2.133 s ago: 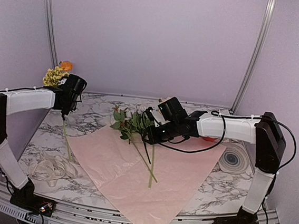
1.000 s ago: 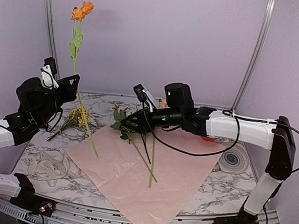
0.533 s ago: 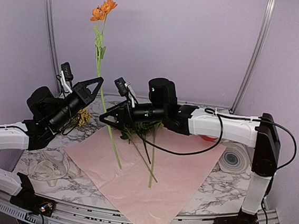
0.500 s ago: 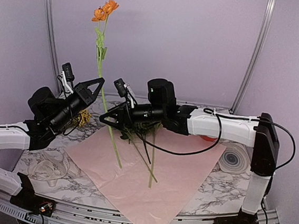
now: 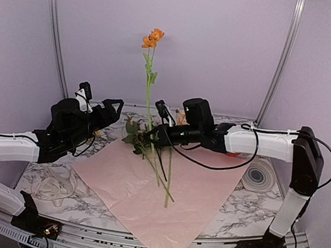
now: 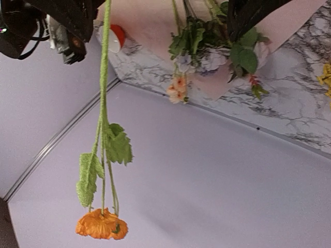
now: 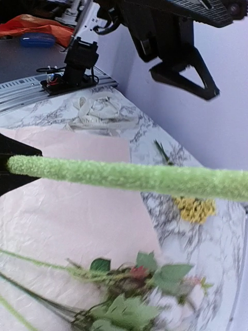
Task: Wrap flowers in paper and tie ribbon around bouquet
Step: Place the fake flower on the flattened wrapping paper.
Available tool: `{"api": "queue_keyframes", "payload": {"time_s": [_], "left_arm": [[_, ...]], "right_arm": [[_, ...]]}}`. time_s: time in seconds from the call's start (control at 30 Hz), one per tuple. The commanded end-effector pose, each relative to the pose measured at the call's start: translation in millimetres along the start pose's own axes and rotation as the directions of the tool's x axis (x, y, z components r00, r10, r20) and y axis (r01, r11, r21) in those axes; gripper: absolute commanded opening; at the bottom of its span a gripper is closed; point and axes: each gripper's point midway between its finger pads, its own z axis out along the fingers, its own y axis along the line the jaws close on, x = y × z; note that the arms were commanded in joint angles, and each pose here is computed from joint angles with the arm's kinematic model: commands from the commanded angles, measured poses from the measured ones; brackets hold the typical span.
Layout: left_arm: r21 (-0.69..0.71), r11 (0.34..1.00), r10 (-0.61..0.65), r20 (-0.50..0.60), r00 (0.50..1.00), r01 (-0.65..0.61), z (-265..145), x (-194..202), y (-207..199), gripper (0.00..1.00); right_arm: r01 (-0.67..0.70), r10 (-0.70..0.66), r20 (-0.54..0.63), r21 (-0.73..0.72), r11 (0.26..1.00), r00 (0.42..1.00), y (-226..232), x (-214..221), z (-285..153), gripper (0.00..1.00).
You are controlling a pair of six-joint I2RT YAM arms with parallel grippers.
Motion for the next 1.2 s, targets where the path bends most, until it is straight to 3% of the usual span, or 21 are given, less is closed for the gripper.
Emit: {"api": "queue_keyframes", "payload": {"time_s": [0.0, 0.1, 0.17, 0.3, 0.5, 0.63, 0.73, 0.87, 0.93, 1.07, 1.17], "left_arm": [[-0.463, 0.835, 0.248, -0.163, 0.955, -0.296, -11.2, 8.2, 86.0, 0.94], [-0.551, 0.708, 0.331, -0.294, 0.897, -0.442, -17.5, 14.8, 115.2, 0.97], [-0.554, 0.674, 0.343, -0.351, 0.871, -0.489, -17.5, 22.1, 126.4, 0.98], [-0.549, 0.676, 0.306, -0.399, 0.865, -0.492, -16.6, 33.2, 142.6, 0.98], [-0.612, 0.647, 0.170, -0.466, 0.868, -0.455, -22.4, 32.6, 201.0, 0.98], [-0.683, 0.594, 0.037, -0.505, 0.862, -0.425, -32.2, 32.4, 248.0, 0.99], [-0.690, 0.577, -0.024, -0.548, 0.836, -0.436, -32.5, 33.8, 272.7, 0.98], [-0.671, 0.514, -0.071, -0.654, 0.753, -0.534, -35.4, 35.7, 305.0, 0.99], [-0.639, 0.477, -0.111, -0.725, 0.680, -0.603, -39.7, 41.6, 321.0, 0.99], [-0.549, 0.484, -0.189, -0.826, 0.532, -0.681, -42.2, 65.3, 344.3, 0.99], [-0.522, 0.422, -0.211, -0.852, 0.480, -0.741, -42.6, 68.8, 363.7, 0.99]], "right_arm": [[-0.156, 0.155, 0.018, 0.188, 0.970, 0.988, -47.6, 20.9, -32.8, 0.00], [-0.213, 0.222, -0.002, 0.279, 0.936, 0.975, -74.0, 50.0, -43.4, 0.00], [-0.265, 0.279, -0.001, 0.309, 0.913, 0.960, -89.5, 66.8, -48.6, 0.00], [-0.304, 0.330, -0.023, 0.334, 0.892, 0.944, -107.2, 86.0, -47.3, 0.00], [-0.336, 0.382, -0.076, 0.341, 0.878, 0.921, -121.1, 106.8, -35.8, 0.01], [-0.331, 0.391, -0.101, 0.368, 0.869, 0.915, -126.2, 115.9, -36.3, 0.32], [-0.300, 0.369, -0.098, 0.411, 0.861, 0.924, -130.4, 116.4, -44.6, 0.41], [-0.235, 0.314, -0.095, 0.472, 0.850, 0.945, -133.1, 109.3, -59.4, 0.44], [-0.203, 0.283, -0.092, 0.490, 0.847, 0.955, -132.0, 103.7, -66.2, 0.45], [-0.166, 0.238, -0.084, 0.497, 0.852, 0.968, -127.7, 91.5, -72.2, 0.47], [-0.153, 0.226, -0.095, 0.488, 0.859, 0.969, -125.4, 88.3, -70.6, 0.47]]}}
